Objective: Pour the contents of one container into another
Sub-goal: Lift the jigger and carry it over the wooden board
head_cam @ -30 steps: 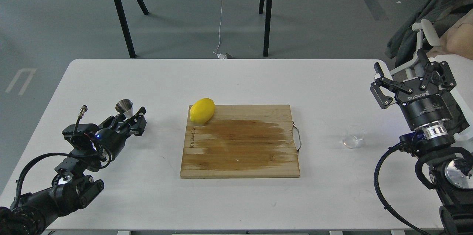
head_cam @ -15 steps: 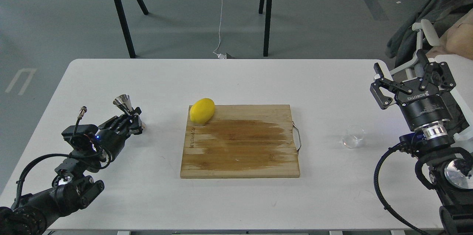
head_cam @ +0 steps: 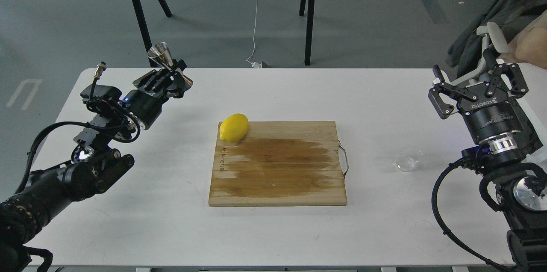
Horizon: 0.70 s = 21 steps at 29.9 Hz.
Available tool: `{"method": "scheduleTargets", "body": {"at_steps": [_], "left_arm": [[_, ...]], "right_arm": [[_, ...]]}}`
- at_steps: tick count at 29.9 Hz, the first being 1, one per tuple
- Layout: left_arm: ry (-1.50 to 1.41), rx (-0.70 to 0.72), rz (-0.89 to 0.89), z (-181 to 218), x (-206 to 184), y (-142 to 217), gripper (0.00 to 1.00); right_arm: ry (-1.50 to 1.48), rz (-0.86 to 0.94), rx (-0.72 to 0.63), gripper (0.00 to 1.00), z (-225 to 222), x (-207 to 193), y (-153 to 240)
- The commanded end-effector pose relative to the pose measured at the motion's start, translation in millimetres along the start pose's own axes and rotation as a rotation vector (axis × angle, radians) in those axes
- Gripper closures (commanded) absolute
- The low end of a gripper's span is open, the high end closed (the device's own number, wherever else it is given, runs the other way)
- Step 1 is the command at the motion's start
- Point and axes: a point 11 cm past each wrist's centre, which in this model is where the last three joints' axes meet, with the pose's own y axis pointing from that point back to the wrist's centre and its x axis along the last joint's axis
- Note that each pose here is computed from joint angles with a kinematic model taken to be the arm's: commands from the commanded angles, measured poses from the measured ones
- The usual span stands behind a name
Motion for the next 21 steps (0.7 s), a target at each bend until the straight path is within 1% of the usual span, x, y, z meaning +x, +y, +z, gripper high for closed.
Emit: {"method": "scheduleTargets", "body": {"at_steps": [1,4,9,11,14,21], "left_arm": [[0.019,-0.143,-0.008,57,-13,-26,0.95],[0.055,-0.268,-0.052,114,-43,-35,0.95],[0.108,-0.398,-0.134,183,-89,-29,0.95],[0.116,-0.393,-0.158,184,-101,-22,0.94],[0.114,-0.383,-0.177,181,-109,-16,0.94],[0.06,-0.328,-0.288,156,-144,10,0.94]], "right_arm": [[0.003,-0.005,0.001,0.01,-1,-1,-4],[0.004,0.009,-0.004,0.01,0,3,-3],[0.009,0.012,-0.008,0.01,0,4,-3],[0.019,0.025,-0.006,0.01,-5,7,-2],[0.026,0.024,-0.005,0.01,-7,6,-3],[0.033,0.026,-0.008,0.01,-9,6,-2]]}}
